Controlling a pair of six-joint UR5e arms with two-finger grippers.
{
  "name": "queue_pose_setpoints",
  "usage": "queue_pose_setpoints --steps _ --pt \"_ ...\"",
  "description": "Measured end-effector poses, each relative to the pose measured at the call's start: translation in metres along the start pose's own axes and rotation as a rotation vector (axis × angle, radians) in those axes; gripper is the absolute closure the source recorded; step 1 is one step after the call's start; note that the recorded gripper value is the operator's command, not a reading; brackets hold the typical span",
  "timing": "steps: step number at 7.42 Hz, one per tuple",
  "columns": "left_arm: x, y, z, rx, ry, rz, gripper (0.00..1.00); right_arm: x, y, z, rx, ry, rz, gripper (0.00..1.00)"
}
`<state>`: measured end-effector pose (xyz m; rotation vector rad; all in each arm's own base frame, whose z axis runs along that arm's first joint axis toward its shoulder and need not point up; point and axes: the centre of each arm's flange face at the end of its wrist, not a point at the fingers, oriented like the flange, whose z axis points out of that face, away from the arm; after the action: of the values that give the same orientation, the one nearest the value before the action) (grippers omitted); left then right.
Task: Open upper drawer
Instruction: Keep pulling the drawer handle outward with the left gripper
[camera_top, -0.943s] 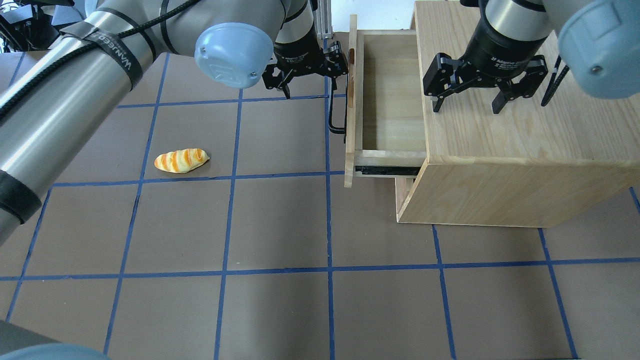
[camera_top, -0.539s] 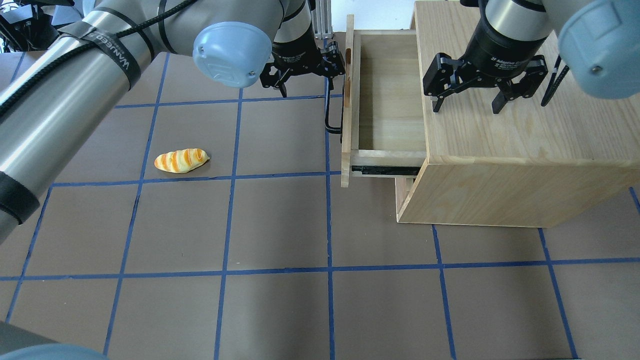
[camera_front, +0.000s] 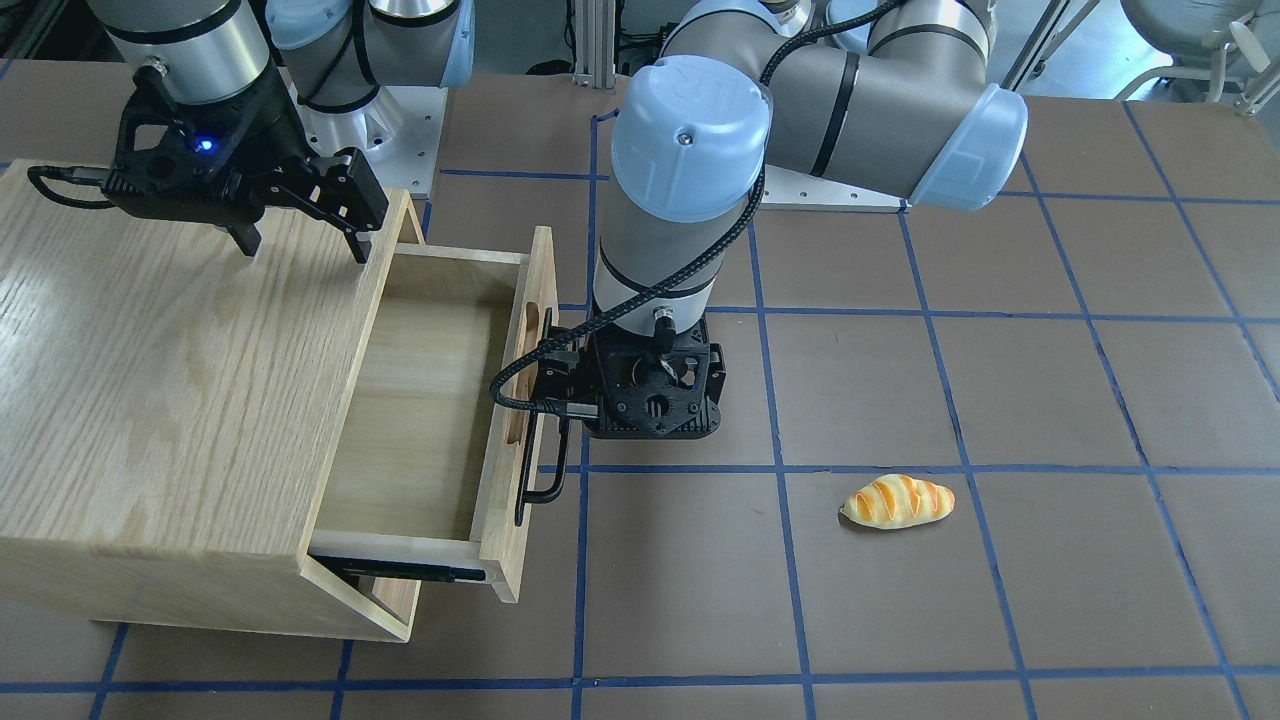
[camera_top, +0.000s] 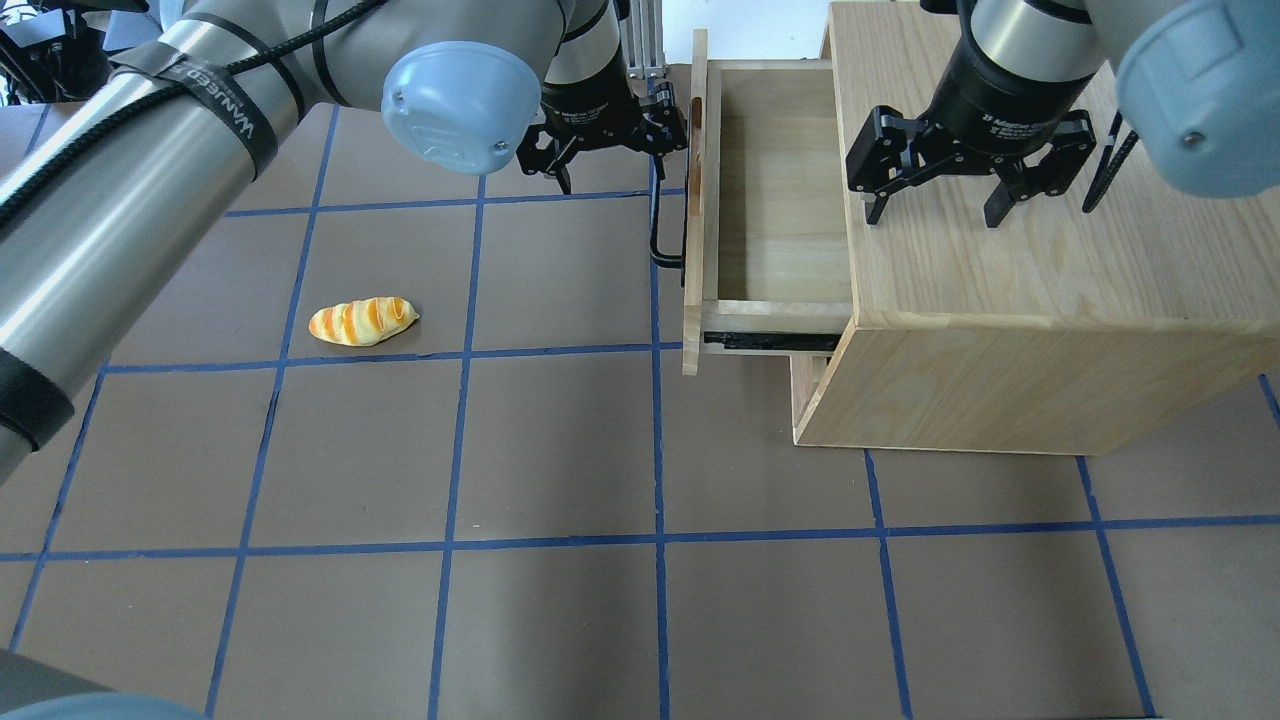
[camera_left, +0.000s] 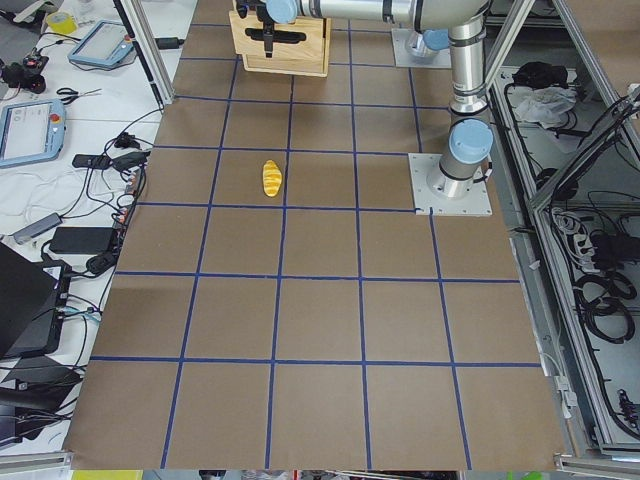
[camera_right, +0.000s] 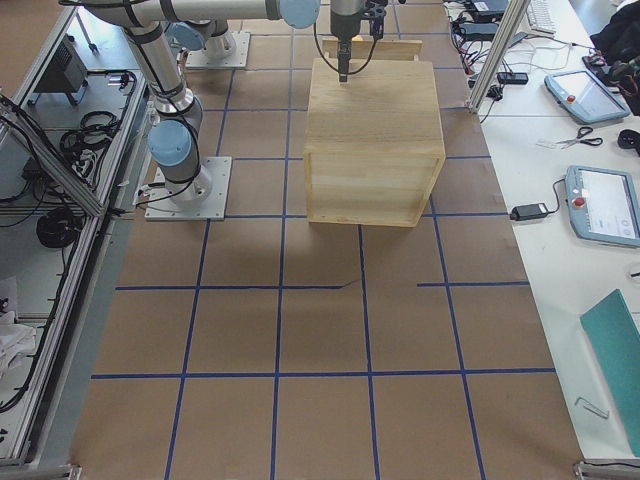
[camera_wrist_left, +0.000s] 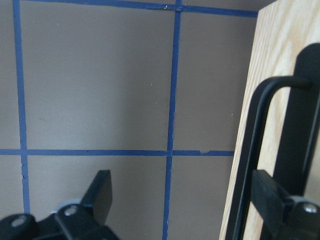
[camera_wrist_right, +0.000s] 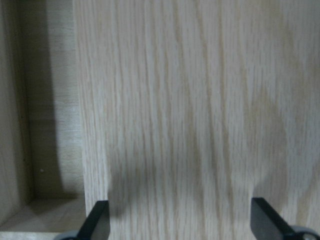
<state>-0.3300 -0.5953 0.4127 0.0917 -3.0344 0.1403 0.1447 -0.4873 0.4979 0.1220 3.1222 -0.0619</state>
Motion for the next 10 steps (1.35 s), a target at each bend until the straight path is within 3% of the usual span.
queue_pose_setpoints --steps 10 --pt "0.003 -0.003 0.007 -0.008 0.017 -0.019 0.00 0.000 0.000 0.000 0.000 0.000 0.000 0.00"
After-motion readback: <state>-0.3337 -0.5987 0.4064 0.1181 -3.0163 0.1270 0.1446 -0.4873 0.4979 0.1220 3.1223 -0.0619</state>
